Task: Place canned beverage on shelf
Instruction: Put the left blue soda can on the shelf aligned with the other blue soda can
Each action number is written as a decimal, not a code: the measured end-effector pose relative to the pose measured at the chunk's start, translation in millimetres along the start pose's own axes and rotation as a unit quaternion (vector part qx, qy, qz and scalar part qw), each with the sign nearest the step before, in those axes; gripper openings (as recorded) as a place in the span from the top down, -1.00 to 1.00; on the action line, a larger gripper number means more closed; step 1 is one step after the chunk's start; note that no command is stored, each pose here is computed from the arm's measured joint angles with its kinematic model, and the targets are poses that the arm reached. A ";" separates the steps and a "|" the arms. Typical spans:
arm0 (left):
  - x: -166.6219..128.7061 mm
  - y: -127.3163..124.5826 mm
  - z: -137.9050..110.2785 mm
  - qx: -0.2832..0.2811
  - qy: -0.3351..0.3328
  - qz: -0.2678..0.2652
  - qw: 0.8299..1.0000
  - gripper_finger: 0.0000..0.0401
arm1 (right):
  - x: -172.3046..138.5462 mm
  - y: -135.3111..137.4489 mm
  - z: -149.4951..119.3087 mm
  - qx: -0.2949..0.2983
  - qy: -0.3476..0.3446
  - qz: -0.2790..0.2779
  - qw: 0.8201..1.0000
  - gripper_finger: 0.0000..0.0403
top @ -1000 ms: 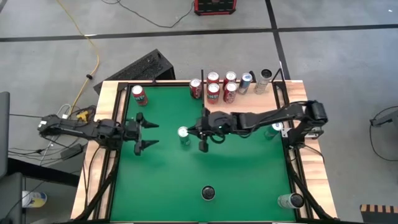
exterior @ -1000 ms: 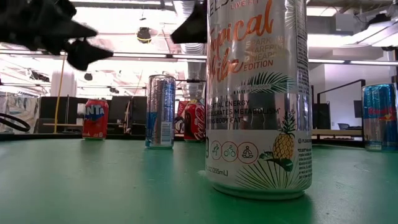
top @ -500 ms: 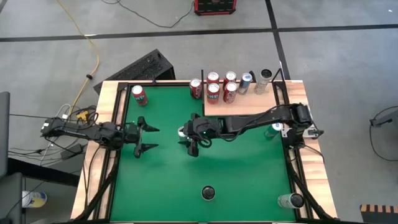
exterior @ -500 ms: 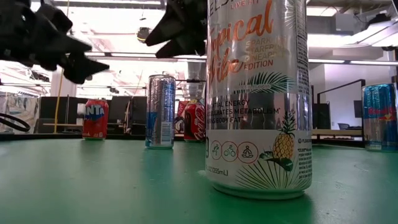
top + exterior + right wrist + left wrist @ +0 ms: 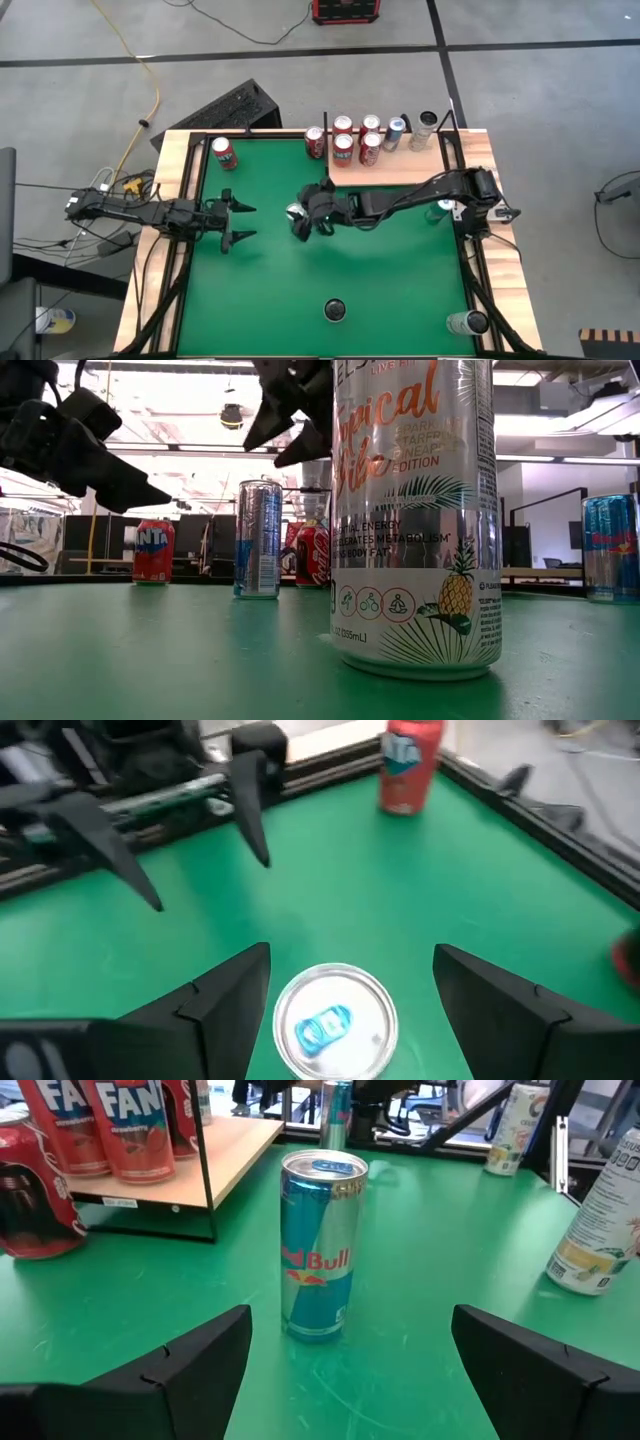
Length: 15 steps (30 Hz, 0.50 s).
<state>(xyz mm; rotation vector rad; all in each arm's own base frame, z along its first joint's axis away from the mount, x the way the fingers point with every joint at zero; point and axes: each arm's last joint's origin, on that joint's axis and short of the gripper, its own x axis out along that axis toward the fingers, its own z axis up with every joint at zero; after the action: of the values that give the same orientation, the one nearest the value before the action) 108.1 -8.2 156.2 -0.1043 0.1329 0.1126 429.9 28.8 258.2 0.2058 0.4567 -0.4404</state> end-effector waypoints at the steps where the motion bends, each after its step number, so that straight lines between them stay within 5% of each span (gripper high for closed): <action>1: 0.0 0.0 0.0 0.000 0.000 0.000 1.000 -0.65 | -1.6 2.8 -1.1 0.003 -0.005 -0.009 1.000 -0.52; 8: -0.1 0.0 -0.1 0.000 0.002 0.000 1.000 -0.65 | 15.4 30.0 -25.9 0.024 -0.053 -0.041 0.997 -0.52; 15: 0.0 0.0 0.0 0.001 0.003 0.000 1.000 -0.65 | 26.0 28.2 -35.9 0.050 -0.051 -0.062 0.995 -0.52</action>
<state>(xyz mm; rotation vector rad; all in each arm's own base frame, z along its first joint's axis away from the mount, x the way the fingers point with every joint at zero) 108.1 -8.2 156.2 -0.1034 0.1382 0.1116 450.0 54.7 217.2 0.2521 0.3482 -0.5942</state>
